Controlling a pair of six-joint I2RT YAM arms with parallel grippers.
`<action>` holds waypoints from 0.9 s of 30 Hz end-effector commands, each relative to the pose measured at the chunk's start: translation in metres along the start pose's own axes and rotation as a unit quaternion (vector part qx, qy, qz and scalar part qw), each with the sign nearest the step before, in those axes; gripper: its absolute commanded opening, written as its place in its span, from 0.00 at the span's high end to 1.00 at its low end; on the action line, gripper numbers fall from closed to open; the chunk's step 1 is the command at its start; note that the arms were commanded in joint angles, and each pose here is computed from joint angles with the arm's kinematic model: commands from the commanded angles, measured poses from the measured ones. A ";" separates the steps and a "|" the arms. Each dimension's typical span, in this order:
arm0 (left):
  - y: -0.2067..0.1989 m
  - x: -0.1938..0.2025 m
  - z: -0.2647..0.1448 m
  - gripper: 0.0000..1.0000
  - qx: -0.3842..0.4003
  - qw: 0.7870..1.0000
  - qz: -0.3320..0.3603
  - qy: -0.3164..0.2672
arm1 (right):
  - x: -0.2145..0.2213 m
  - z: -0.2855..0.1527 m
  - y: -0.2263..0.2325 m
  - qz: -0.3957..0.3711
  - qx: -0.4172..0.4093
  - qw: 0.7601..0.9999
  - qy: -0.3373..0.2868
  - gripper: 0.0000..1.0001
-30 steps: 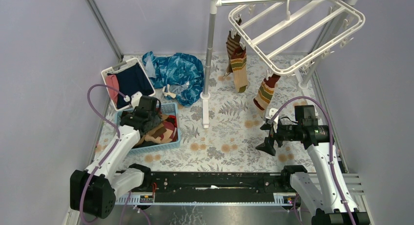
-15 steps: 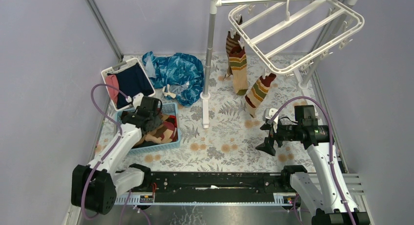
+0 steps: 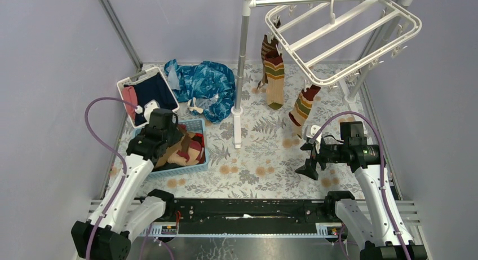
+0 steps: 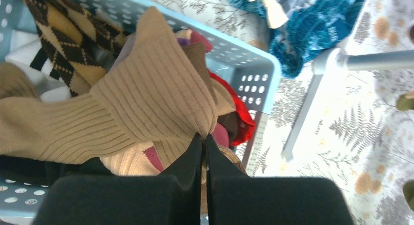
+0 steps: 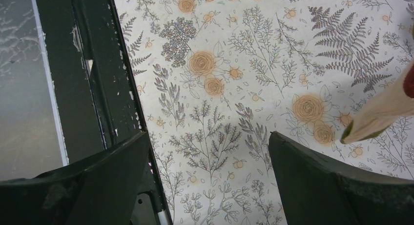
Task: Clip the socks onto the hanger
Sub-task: Pick up the sock from the bin.
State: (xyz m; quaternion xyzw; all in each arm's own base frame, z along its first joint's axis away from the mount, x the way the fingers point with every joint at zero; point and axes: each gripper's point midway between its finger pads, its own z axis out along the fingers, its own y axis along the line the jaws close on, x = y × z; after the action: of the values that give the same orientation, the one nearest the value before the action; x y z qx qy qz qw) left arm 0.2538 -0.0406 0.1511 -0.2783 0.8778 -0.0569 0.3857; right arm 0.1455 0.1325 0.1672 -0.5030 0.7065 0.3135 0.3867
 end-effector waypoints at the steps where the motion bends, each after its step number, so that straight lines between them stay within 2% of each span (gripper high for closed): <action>1: -0.029 -0.020 -0.032 1.00 0.081 0.996 0.021 -0.013 | -0.001 0.001 0.005 -0.011 -0.012 1.000 -0.004 0.00; 5: -0.049 -0.047 -0.071 1.00 0.156 0.985 0.041 -0.068 | -0.003 0.001 0.010 -0.020 -0.023 0.999 -0.009 0.00; 10: -0.039 -0.090 -0.106 1.00 0.145 0.974 0.048 -0.170 | -0.004 0.000 0.012 -0.024 -0.028 0.999 -0.014 0.00; 13: -0.042 -0.102 -0.118 1.00 0.153 0.968 0.048 -0.192 | -0.005 0.000 0.013 -0.025 -0.030 0.999 -0.015 0.00; 18: -0.085 -0.095 -0.145 1.00 0.275 0.946 0.059 -0.161 | -0.006 0.000 0.016 -0.031 -0.038 0.999 -0.021 0.00; 23: -0.132 -0.071 -0.183 1.00 0.425 0.899 0.065 -0.086 | -0.010 0.000 0.039 -0.068 -0.086 0.993 -0.053 0.00; 27: -0.157 -0.053 -0.208 1.00 0.516 0.854 0.068 -0.022 | -0.013 -0.004 0.068 -0.141 -0.132 0.977 -0.091 0.00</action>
State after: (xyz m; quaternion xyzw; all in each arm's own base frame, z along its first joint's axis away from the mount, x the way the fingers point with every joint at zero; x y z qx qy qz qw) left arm 0.2300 -0.1225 0.3372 -0.0692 0.7777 -0.3359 0.5269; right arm 0.1151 0.1441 0.1717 -0.5697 0.6276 0.3535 0.3956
